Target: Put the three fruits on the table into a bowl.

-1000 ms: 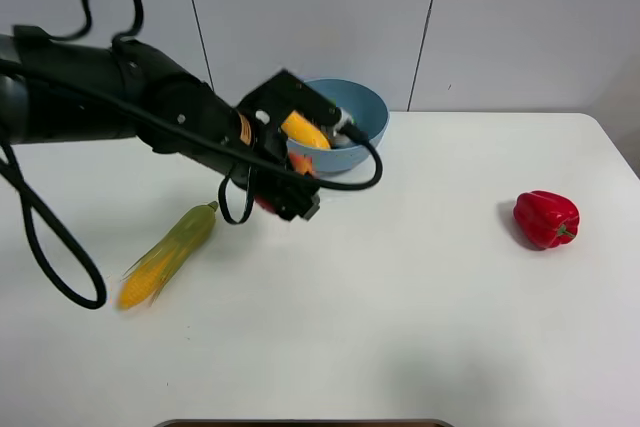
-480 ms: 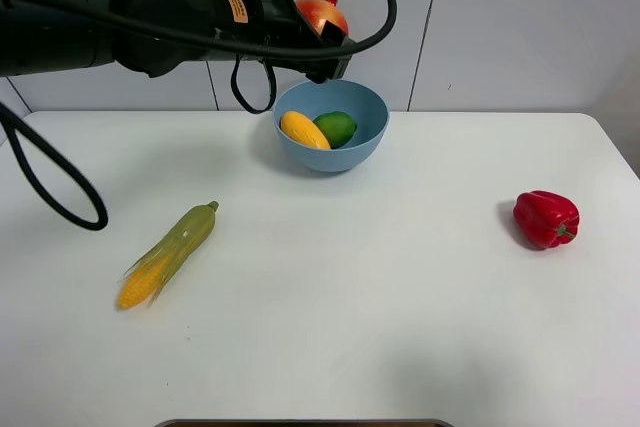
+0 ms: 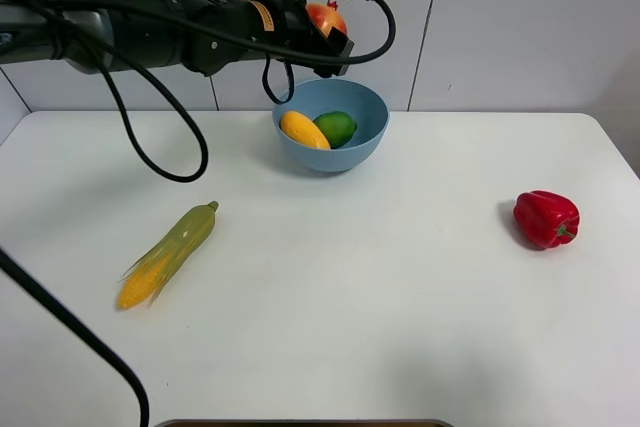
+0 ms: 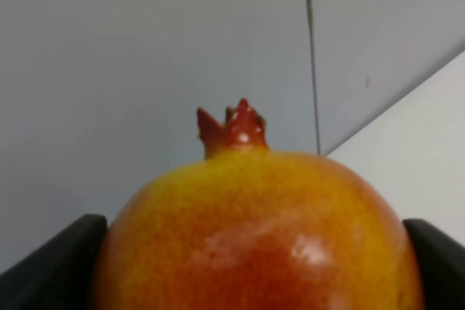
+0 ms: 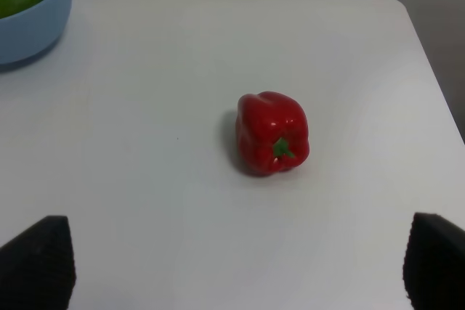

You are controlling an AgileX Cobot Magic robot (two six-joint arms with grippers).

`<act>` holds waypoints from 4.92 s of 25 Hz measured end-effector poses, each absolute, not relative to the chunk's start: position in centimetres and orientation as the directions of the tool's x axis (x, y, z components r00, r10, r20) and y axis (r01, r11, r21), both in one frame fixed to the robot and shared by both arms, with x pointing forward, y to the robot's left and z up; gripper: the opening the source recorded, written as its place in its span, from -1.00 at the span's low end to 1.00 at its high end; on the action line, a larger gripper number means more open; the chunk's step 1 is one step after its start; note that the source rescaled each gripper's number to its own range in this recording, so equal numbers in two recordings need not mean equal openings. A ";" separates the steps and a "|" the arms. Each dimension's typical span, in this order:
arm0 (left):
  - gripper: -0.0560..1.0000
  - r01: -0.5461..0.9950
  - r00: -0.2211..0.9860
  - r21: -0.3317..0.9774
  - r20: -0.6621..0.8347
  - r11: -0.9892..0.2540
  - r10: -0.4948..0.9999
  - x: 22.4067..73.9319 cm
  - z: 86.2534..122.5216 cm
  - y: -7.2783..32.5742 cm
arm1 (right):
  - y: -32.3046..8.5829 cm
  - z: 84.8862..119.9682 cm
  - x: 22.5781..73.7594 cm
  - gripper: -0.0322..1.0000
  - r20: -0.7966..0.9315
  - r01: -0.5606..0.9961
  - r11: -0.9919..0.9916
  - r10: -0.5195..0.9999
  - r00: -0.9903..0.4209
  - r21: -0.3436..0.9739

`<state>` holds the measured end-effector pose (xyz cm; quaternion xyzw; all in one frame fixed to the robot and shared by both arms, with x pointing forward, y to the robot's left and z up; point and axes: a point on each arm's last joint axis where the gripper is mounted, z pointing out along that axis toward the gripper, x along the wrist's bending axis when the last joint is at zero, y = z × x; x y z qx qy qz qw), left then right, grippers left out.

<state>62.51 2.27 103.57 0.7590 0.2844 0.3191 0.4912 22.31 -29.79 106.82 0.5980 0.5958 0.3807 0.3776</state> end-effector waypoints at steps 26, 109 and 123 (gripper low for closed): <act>-0.89 0.175 0.648 0.898 0.203 -0.403 0.734 65.9 94.0 1.0 | -29.8 106.8 22.3 0.82 0.005 0.425 -0.005 1.000 0.000 0.905; 0.70 0.419 0.071 0.875 0.237 -0.244 0.969 30.0 123.9 31.1 | -29.8 106.8 22.3 0.82 0.005 0.425 -0.005 1.000 0.000 0.905; 0.70 0.447 -0.020 0.891 0.097 -0.078 0.995 24.9 114.9 31.9 | -29.8 106.8 22.3 0.82 0.005 0.425 -0.005 1.000 0.000 0.905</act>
